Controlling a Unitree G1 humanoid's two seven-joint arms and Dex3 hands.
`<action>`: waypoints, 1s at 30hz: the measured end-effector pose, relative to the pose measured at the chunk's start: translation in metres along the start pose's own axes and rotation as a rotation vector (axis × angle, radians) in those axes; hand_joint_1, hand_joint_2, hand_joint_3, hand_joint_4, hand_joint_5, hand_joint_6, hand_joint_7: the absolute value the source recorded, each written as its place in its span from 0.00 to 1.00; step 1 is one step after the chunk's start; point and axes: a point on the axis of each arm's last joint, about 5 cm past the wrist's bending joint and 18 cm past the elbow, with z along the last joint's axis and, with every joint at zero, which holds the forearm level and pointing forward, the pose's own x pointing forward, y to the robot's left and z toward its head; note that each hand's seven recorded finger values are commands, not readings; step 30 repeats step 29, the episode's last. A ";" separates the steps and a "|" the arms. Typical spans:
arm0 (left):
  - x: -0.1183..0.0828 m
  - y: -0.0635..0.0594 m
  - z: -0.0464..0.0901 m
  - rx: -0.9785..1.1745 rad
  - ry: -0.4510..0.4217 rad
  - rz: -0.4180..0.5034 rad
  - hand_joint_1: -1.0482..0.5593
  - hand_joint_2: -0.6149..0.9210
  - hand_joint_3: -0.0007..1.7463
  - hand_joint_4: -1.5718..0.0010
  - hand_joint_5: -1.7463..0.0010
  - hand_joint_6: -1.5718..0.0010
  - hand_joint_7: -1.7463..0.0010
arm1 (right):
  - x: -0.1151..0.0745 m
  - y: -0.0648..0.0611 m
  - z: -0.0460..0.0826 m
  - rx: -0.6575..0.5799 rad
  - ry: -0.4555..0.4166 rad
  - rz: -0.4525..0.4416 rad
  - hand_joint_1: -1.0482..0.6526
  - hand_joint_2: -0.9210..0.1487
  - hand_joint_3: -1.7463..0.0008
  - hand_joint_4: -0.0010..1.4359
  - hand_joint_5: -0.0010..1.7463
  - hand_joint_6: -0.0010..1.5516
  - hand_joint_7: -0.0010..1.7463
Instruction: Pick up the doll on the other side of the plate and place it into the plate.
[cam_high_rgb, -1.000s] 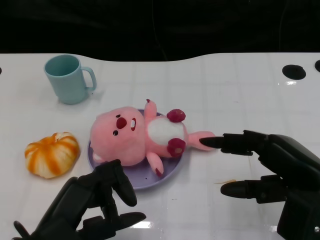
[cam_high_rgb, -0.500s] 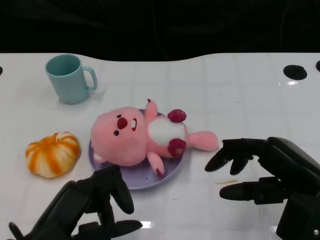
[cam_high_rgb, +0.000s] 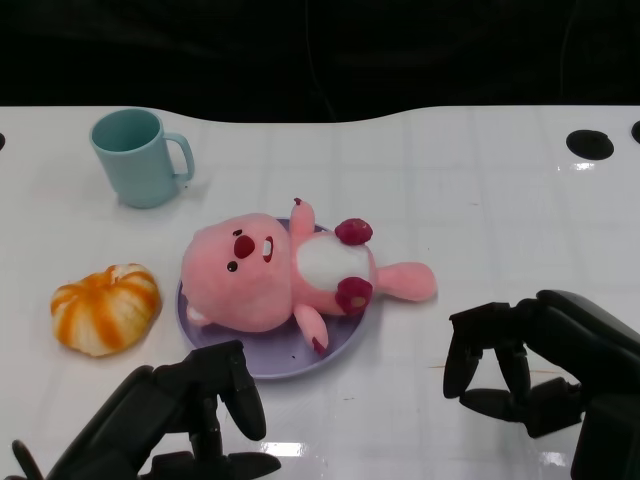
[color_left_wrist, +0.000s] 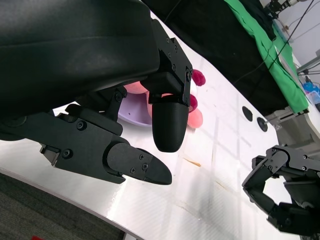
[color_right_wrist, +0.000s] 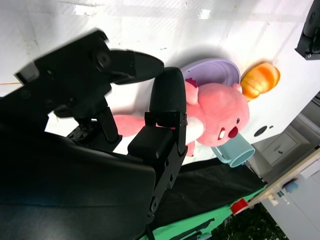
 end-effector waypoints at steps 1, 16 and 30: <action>0.000 0.000 0.000 0.004 -0.001 -0.001 0.39 1.00 0.01 0.52 0.00 0.66 0.00 | 0.000 0.000 0.000 -0.002 0.004 0.011 0.47 0.56 0.22 0.64 1.00 0.55 0.78; -0.001 -0.001 0.005 0.030 0.022 -0.034 0.39 1.00 0.02 0.53 0.00 0.67 0.00 | -0.002 -0.001 -0.002 -0.028 0.006 0.088 0.47 0.55 0.24 0.62 1.00 0.53 0.80; 0.000 -0.001 0.005 0.032 0.018 -0.034 0.39 1.00 0.02 0.53 0.00 0.67 0.00 | 0.001 -0.003 -0.003 -0.028 0.041 0.099 0.47 0.51 0.26 0.61 1.00 0.50 0.84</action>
